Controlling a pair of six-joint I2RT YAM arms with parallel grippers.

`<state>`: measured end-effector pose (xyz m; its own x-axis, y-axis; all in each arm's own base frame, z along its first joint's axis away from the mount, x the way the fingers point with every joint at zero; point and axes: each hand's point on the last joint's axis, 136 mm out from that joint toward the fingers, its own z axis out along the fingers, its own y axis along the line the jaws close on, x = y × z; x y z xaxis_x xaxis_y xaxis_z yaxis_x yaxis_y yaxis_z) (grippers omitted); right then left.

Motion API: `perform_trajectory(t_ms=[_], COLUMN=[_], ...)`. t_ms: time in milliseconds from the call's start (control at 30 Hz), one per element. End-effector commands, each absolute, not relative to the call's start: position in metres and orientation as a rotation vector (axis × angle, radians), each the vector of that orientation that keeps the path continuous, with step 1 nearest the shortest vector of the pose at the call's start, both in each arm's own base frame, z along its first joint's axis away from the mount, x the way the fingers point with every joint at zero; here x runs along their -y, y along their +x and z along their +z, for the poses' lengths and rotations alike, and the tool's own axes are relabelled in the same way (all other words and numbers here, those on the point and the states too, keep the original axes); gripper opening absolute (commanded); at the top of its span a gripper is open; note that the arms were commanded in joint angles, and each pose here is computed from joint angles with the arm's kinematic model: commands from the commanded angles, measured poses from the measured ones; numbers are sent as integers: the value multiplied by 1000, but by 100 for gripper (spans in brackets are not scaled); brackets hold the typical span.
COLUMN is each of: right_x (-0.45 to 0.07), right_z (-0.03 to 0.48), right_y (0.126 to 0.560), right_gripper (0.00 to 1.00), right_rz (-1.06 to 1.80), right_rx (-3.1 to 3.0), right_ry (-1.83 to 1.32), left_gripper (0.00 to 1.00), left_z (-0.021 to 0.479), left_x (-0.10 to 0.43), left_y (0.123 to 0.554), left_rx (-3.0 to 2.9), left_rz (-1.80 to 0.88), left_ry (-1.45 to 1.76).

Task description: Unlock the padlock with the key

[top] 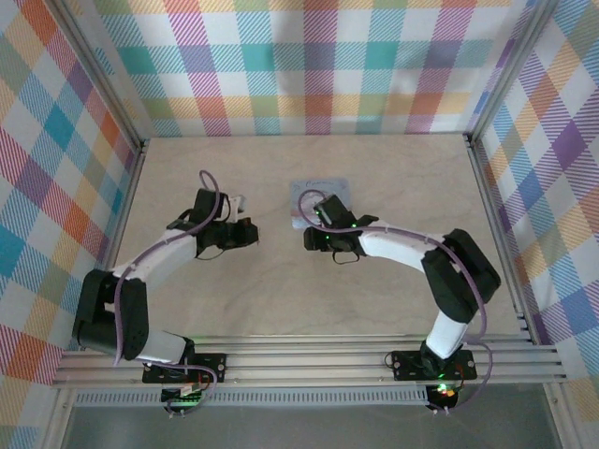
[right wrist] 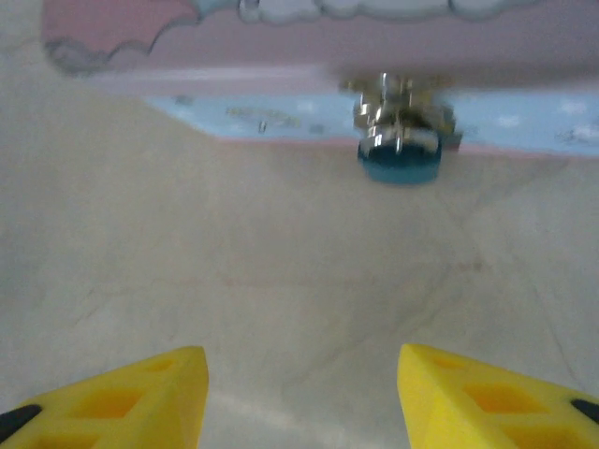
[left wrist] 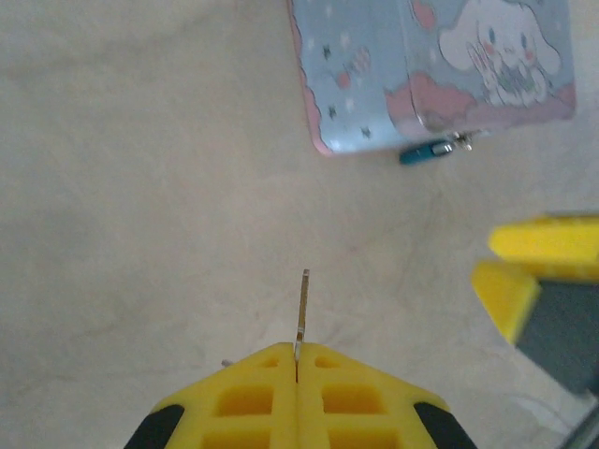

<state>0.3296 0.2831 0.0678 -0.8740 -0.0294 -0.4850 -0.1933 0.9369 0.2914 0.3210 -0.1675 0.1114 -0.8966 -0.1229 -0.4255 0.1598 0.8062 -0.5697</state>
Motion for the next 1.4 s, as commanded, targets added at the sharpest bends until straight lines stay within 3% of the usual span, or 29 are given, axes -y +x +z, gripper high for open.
perform_trajectory(t_ms=[0, 500, 1167, 1367], right_x=[-290, -274, -263, -261], right_z=[79, 44, 74, 61], right_y=[365, 382, 372, 376], right_gripper=[54, 44, 43, 45], right_rz=[392, 183, 200, 156], right_rx=[-2504, -2525, -2487, -2514], right_ry=[-120, -50, -83, -136], left_gripper=[0, 0, 0, 0], left_z=[129, 138, 124, 127], left_x=[179, 193, 201, 205], left_y=[311, 297, 304, 307], left_rx=[-2439, -2386, -2418, -2416], left_rz=[-964, -1034, -1045, -1051], left_ry=[76, 191, 196, 205])
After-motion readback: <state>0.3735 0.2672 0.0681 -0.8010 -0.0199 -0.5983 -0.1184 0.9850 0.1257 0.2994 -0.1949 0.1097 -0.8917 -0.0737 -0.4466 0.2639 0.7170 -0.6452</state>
